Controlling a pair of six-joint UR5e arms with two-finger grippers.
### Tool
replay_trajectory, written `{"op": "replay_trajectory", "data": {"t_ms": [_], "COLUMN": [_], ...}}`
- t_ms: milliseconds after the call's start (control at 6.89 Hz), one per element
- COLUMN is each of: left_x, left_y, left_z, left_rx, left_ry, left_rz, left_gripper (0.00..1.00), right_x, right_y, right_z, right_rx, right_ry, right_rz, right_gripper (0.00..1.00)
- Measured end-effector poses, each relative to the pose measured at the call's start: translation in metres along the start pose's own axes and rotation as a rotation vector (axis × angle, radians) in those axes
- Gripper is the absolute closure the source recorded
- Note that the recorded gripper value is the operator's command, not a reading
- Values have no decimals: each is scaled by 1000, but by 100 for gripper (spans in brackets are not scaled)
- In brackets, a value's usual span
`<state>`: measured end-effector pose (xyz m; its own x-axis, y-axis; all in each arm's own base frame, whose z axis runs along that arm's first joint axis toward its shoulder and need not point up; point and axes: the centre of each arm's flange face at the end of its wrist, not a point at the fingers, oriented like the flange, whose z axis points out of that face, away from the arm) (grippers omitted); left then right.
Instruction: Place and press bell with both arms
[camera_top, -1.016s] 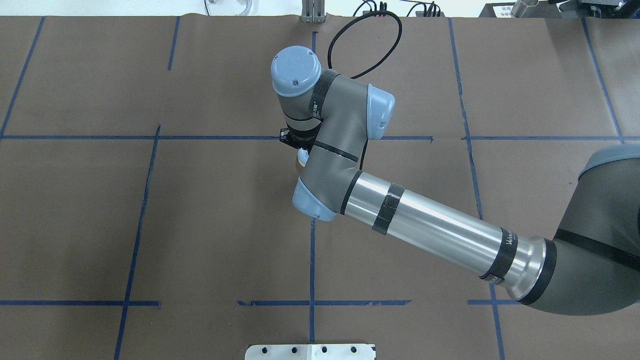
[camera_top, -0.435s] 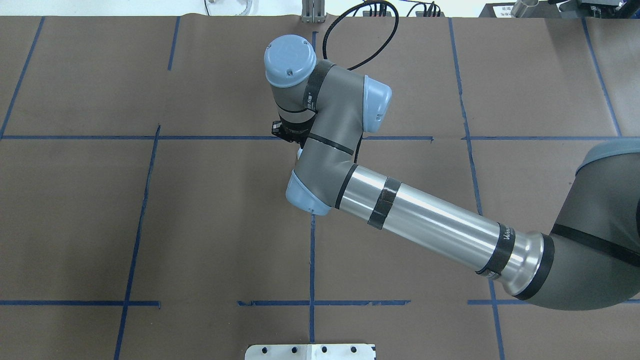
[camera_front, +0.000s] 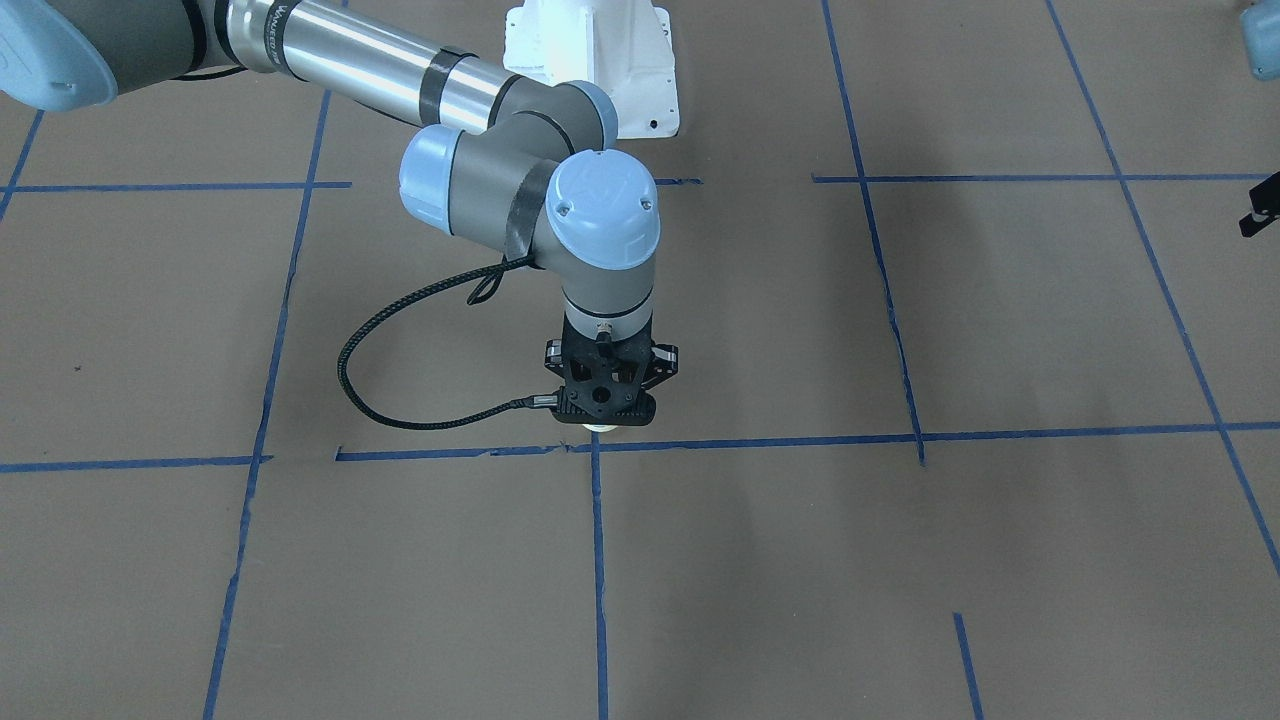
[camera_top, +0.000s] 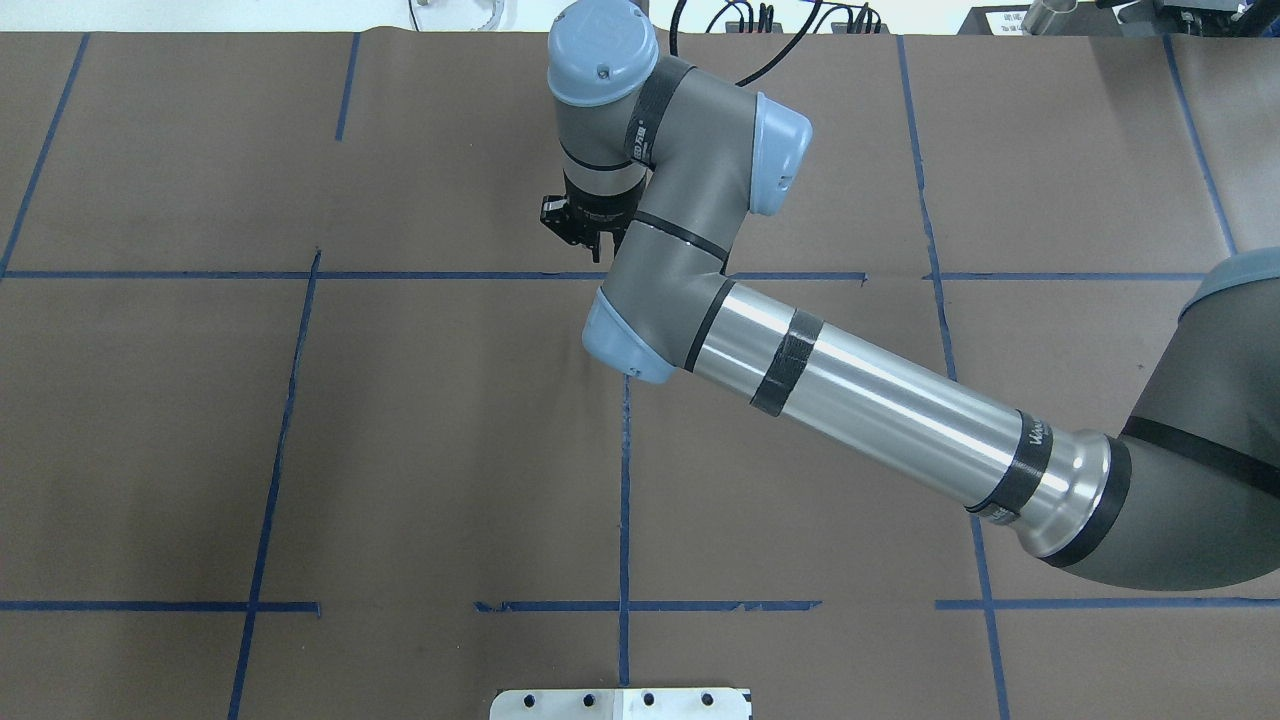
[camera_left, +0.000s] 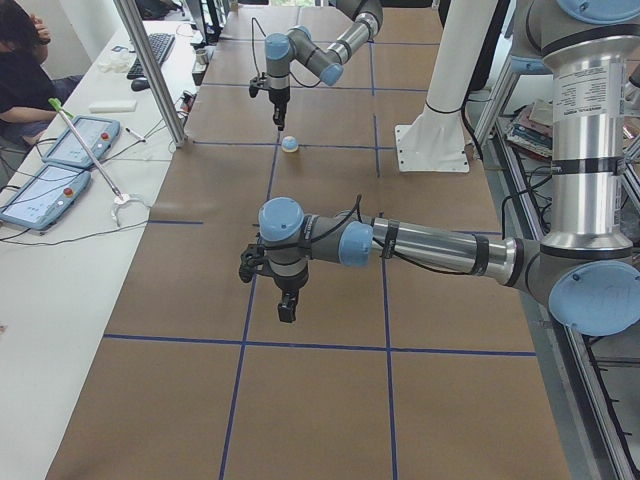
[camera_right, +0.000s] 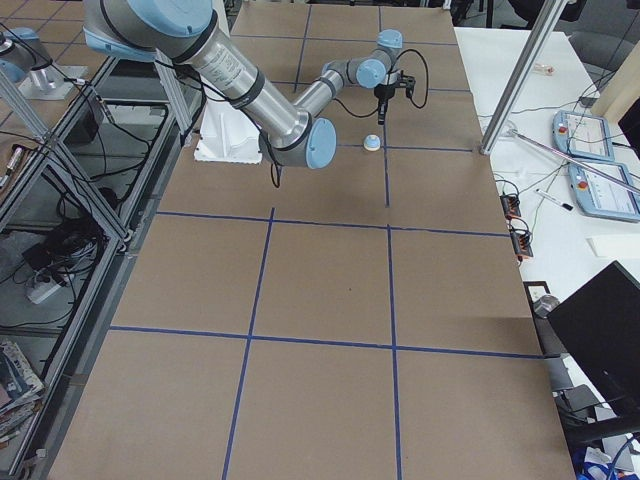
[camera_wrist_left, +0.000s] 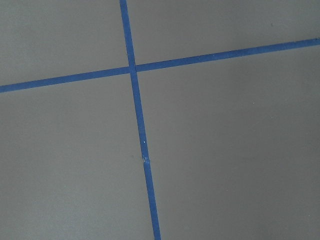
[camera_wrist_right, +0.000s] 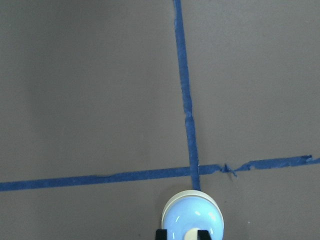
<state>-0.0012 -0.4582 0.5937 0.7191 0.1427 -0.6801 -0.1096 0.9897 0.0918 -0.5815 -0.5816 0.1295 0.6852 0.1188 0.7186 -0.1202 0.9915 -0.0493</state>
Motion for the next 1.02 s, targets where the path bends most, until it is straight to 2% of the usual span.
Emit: {"op": "replay_trajectory", "data": {"t_ms": [290,581,726,1016], "left_x": [-7,-21,-26,-36], "left_y": [4,12,18,31], "left_z": [6,20,24,27], "left_rx": [-11,-42,-54,-64], "left_ry": [-8,-13,-13,-14], "left_rz": [-8,-36,-48,-78], "left_gripper": [0,0,0,0], "right_x": [54,141,194,335], "right_y": [-43,-81,-95,-104], "right_z": [-17,-35,-50,-83], "right_rx": [-47,-50,-61,-66], "right_ry": [-26,-24,3,63], "right_rz": [20,-36,-83,-251], "right_gripper": [0,0,0,0]}}
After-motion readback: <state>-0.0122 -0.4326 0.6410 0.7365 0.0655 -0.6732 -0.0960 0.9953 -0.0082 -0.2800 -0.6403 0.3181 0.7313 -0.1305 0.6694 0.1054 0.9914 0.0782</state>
